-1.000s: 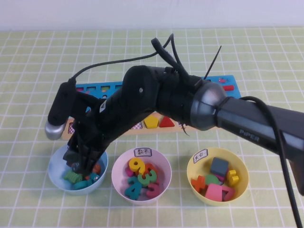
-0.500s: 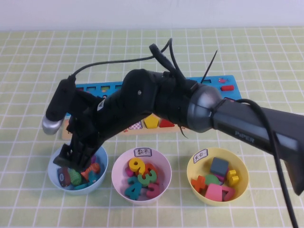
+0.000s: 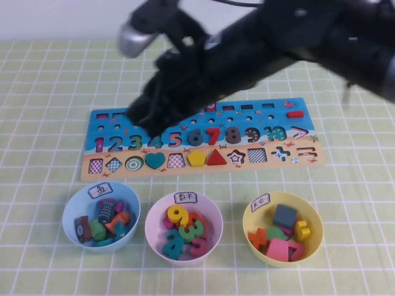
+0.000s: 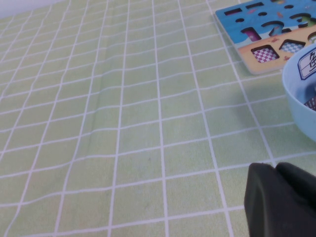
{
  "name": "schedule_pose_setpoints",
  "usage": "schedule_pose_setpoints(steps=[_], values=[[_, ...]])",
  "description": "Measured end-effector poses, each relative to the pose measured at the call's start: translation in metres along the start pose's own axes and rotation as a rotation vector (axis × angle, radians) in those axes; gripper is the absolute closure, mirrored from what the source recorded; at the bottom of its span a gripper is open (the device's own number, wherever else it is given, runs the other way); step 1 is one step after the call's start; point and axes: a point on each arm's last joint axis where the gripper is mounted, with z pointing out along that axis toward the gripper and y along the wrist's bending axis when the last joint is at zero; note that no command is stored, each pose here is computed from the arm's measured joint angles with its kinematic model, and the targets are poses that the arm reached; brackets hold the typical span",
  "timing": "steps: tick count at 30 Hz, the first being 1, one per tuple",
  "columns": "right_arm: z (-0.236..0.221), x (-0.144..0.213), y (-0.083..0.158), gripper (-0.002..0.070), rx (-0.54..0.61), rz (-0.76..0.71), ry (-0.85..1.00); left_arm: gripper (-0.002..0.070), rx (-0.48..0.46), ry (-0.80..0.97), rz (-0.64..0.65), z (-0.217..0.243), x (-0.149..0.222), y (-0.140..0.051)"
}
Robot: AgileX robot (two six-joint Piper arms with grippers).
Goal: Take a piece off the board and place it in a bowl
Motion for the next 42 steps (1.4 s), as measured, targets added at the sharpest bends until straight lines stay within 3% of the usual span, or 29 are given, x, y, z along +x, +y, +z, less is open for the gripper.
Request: schedule_pose_setpoints(steps=[5,9,20,27,37,42], values=[[-0.026,0.037,-0.002,0.0691,0.101,0.129,-0.020,0.0679,0.000,0.000,0.000,0.000,0.000,0.000],[-0.061,0.072,0.016,0.0691,0.220,0.167,-0.123,0.0679,0.000,0.000,0.000,0.000,0.000,0.000],[-0.177,0.130,0.090,0.0691,0.332,0.061,-0.412,0.0679,0.000,0.000,0.000,0.000,0.000,0.000],[-0.207,0.160,0.113,0.0691,0.371,-0.020,-0.488,0.0679,0.000,0.000,0.000,0.000,0.000,0.000],[-0.192,0.183,0.118,0.0692,0.284,-0.042,-0.274,0.0679,0.000,0.000,0.000,0.000,0.000,0.000],[-0.192,0.189,0.109,0.0692,0.381,-0.173,-0.166,0.0679,0.000,0.000,0.000,0.000,0.000,0.000]])
